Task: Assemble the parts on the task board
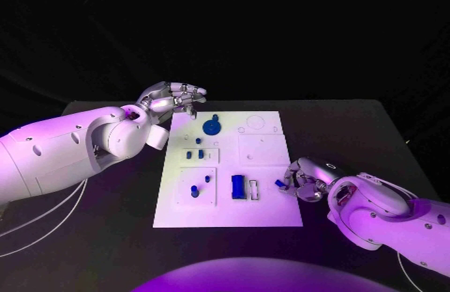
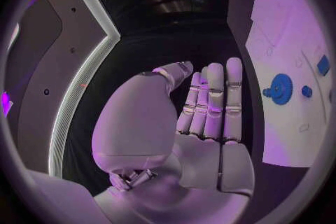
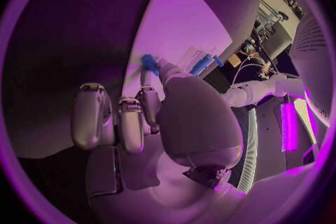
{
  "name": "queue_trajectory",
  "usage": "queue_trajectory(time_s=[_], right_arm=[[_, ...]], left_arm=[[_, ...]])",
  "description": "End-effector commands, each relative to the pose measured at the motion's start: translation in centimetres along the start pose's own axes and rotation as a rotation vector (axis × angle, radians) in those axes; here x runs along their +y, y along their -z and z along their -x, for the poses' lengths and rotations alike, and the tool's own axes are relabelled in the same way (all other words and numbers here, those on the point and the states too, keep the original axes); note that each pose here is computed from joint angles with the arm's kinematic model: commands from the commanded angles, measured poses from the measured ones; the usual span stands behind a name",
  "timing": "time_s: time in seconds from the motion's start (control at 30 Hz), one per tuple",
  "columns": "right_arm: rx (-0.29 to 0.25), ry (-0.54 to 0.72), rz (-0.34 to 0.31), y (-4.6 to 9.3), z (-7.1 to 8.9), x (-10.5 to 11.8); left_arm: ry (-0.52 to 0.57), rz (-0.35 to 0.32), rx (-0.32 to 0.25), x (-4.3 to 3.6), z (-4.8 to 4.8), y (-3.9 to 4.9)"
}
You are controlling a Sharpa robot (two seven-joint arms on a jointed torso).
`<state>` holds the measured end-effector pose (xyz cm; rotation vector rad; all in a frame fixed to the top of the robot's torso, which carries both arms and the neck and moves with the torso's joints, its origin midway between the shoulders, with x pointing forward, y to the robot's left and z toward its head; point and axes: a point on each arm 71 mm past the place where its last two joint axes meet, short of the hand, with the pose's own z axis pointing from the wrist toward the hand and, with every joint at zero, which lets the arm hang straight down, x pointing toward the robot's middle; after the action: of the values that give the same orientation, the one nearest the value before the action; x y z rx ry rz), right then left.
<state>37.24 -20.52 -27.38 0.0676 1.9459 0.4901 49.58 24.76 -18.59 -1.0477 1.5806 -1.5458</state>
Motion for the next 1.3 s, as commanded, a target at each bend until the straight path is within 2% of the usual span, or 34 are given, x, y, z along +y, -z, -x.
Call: queue_trajectory(time_s=[0.03, 0.37, 0.8, 1.3], right_arm=[[0.053, 0.067, -0.029, 0.0, -1.1, -0.4], [0.033, 0.036, -0.030, 0.3, -1.1, 0.0], [-0.029, -0.130, 0.032, 0.8, -0.2, 3.0], [0.078, -0.186, 0.024, -0.5, -1.8, 4.5]], left_arm=[[0.006, -0.007, 0.020, -0.09, -0.25, -0.03], [0.006, -0.005, 0.019, -0.08, -0.22, 0.01], [0.006, -0.004, 0.022, -0.06, -0.35, -0.09], [0.007, -0.003, 0.024, -0.06, -0.42, -0.08]])
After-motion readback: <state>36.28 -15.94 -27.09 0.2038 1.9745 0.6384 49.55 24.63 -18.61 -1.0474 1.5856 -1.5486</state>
